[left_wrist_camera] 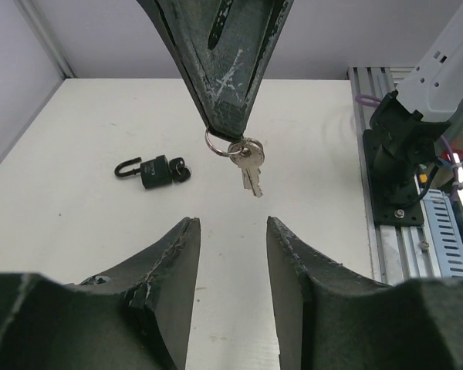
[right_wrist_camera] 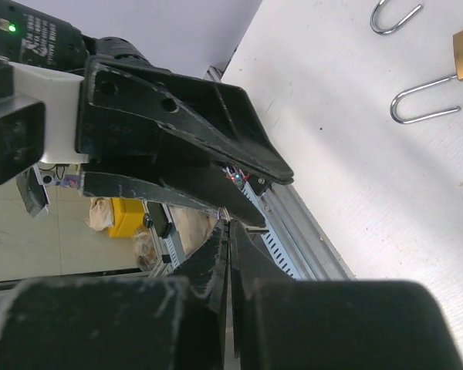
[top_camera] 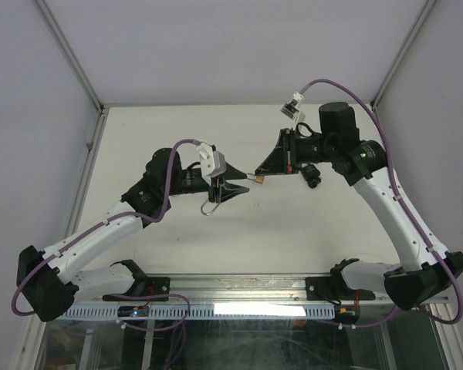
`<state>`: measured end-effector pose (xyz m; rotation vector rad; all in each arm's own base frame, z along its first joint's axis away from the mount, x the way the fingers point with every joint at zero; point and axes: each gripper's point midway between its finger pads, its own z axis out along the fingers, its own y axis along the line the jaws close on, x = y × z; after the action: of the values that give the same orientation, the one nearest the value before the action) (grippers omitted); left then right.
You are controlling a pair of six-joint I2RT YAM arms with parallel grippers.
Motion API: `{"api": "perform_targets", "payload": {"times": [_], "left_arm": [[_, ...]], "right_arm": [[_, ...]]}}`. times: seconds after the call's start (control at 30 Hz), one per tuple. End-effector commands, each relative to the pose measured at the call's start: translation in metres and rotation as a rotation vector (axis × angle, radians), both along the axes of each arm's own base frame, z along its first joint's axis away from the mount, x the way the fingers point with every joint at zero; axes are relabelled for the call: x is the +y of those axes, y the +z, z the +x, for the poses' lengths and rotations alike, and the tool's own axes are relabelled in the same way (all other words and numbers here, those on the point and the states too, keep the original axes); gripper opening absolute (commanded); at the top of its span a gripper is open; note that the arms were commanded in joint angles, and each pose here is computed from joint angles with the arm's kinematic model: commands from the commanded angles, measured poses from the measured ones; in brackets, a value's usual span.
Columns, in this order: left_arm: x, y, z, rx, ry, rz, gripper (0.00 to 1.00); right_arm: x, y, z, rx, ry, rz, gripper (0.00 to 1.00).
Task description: Unlock with the key
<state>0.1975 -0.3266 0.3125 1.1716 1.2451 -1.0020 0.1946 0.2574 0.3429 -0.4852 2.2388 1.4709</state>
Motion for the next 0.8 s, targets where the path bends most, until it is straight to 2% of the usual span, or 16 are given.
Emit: {"api": "perform_targets", "payload": {"times": [0.0,0.37,0.57,0.67,0.77], "left_arm": [[-0.008,0.020,-0.003,-0.093,-0.025,-0.089,0.40],[-0.022,0.030,0.000,-0.125,-0.006,-0.136,0.29],[-0.019,0.035,0.000,-0.186,-0.004,-0.129,0.06],[-0.017,0.034,-0.001,-0.194,-0.007,-0.110,0.00],[-0.016,0.033,-0.002,-0.189,-0.005,-0.099,0.00]], "right_arm": [[0.000,0.024,-0.003,-0.066,0.007,0.064,0.00],[-0.001,0.026,-0.004,-0.072,-0.002,0.071,0.00],[-0.002,0.026,-0.005,-0.074,-0.002,0.074,0.00],[-0.003,0.026,-0.006,-0.073,0.000,0.074,0.00],[-0.004,0.025,-0.006,-0.074,-0.002,0.073,0.00]]}}
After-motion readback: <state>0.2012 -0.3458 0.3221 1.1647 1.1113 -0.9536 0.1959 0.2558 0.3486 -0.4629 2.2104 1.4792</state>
